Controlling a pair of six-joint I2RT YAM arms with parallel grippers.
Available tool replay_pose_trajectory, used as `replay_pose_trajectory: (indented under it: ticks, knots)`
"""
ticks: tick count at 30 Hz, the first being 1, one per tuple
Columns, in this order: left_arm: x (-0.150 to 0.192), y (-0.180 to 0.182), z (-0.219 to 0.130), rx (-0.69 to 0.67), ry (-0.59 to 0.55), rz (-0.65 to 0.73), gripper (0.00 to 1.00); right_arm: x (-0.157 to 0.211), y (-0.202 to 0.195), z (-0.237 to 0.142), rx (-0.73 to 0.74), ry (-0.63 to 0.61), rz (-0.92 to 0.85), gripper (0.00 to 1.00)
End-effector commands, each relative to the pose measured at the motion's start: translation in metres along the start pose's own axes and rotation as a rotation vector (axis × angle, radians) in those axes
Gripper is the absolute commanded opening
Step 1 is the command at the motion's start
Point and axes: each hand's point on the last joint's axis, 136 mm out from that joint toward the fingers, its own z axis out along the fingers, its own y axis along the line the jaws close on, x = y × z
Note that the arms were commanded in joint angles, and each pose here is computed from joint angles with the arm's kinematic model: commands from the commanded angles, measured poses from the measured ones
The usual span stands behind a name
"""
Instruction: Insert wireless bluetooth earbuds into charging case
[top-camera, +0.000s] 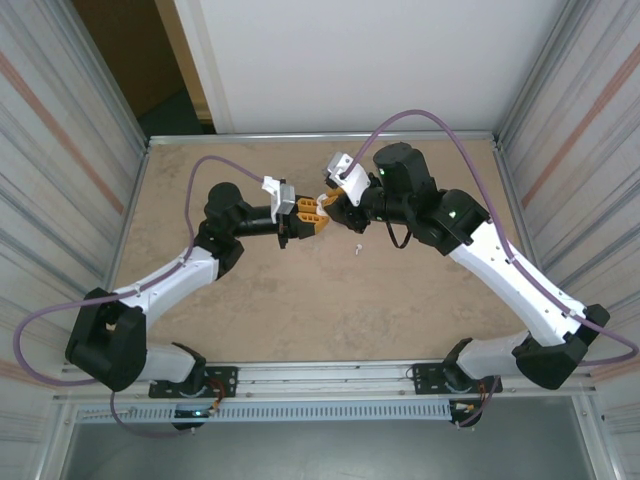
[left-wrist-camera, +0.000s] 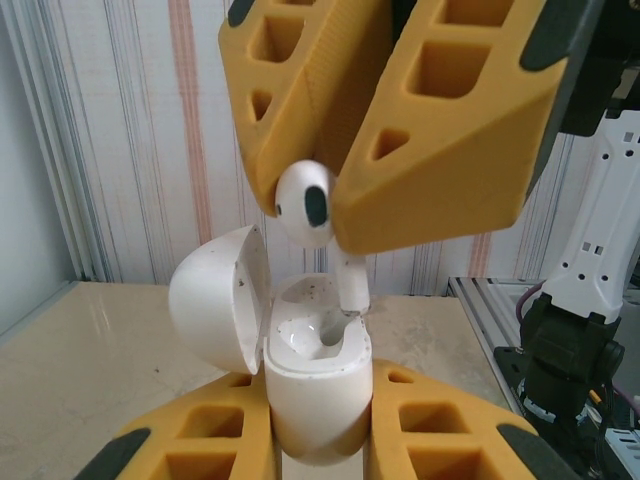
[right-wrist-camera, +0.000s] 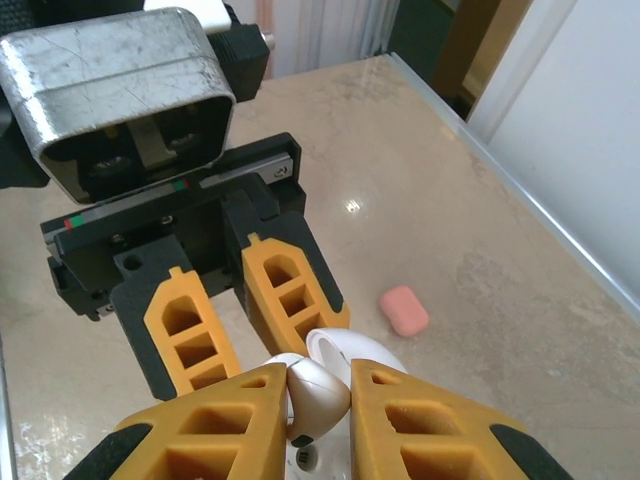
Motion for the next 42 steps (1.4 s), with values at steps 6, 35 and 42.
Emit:
replay_pose_trajectory:
  ticks: [6, 35, 42]
  knots:
    - [-0.016, -0.004, 0.002, 0.031, -0.027, 0.03, 0.0, 0.0, -0.001, 0.007, 0.014, 0.002, -0.041, 0.2]
    - [-0.015, -0.002, 0.002, 0.022, -0.024, 0.027, 0.0, -0.007, -0.001, 0.002, 0.02, -0.027, -0.01, 0.43]
    - [-0.014, 0.001, 0.001, -0.004, -0.02, 0.027, 0.0, -0.017, -0.01, -0.019, 0.076, -0.099, 0.054, 0.58]
